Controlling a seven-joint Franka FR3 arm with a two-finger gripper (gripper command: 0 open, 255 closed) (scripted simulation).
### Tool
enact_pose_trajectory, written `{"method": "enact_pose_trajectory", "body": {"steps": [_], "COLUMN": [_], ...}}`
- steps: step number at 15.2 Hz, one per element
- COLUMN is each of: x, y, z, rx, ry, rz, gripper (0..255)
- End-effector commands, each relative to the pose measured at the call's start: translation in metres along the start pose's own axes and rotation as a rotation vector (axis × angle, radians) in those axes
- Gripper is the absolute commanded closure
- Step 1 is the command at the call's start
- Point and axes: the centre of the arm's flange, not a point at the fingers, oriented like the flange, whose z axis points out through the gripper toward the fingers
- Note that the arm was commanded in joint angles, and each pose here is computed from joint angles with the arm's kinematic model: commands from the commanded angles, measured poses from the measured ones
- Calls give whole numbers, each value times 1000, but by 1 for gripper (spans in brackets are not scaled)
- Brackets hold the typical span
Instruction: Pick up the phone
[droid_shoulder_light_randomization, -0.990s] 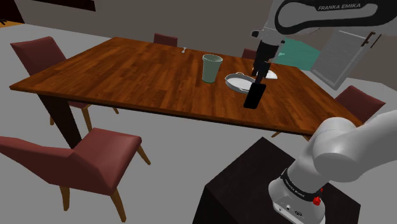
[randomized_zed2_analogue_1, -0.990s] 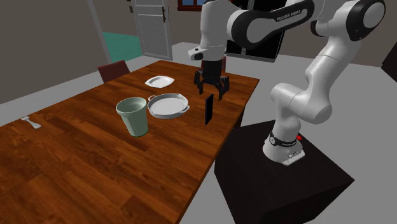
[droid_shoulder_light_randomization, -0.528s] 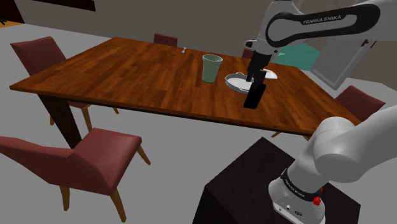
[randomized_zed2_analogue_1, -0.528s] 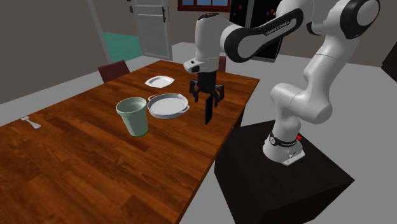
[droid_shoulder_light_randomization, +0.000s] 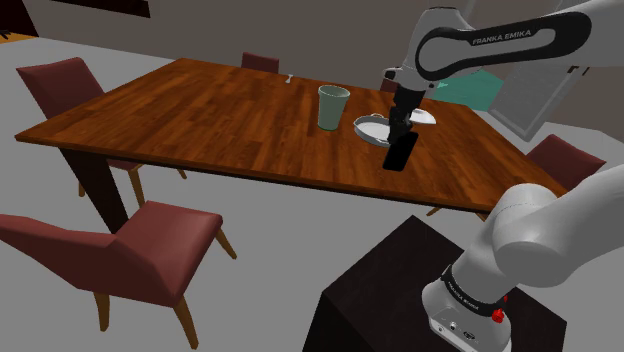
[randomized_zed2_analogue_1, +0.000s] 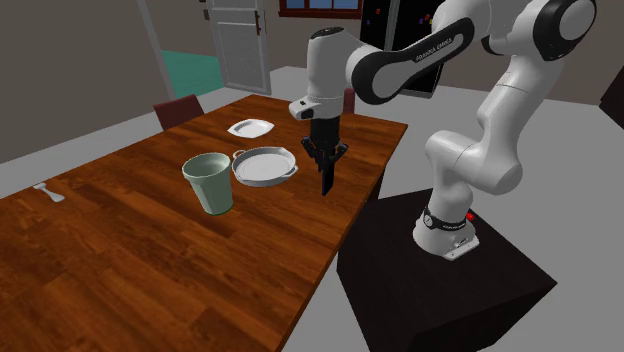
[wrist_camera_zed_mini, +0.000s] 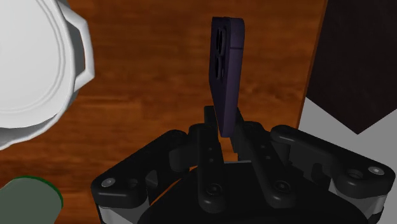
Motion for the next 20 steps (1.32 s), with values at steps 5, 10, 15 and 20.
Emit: {"method": "enact_pose_trajectory", "body": {"steps": [5, 10, 15, 20], "x": [0, 0, 0, 0], "y": [0, 0, 0, 0], "z": [0, -26, -52, -79], "rx": [0, 0, 0, 0], "ry": [0, 0, 0, 0], "rz": [0, 0, 0, 0], "gripper": [255, 255, 255, 255]}}
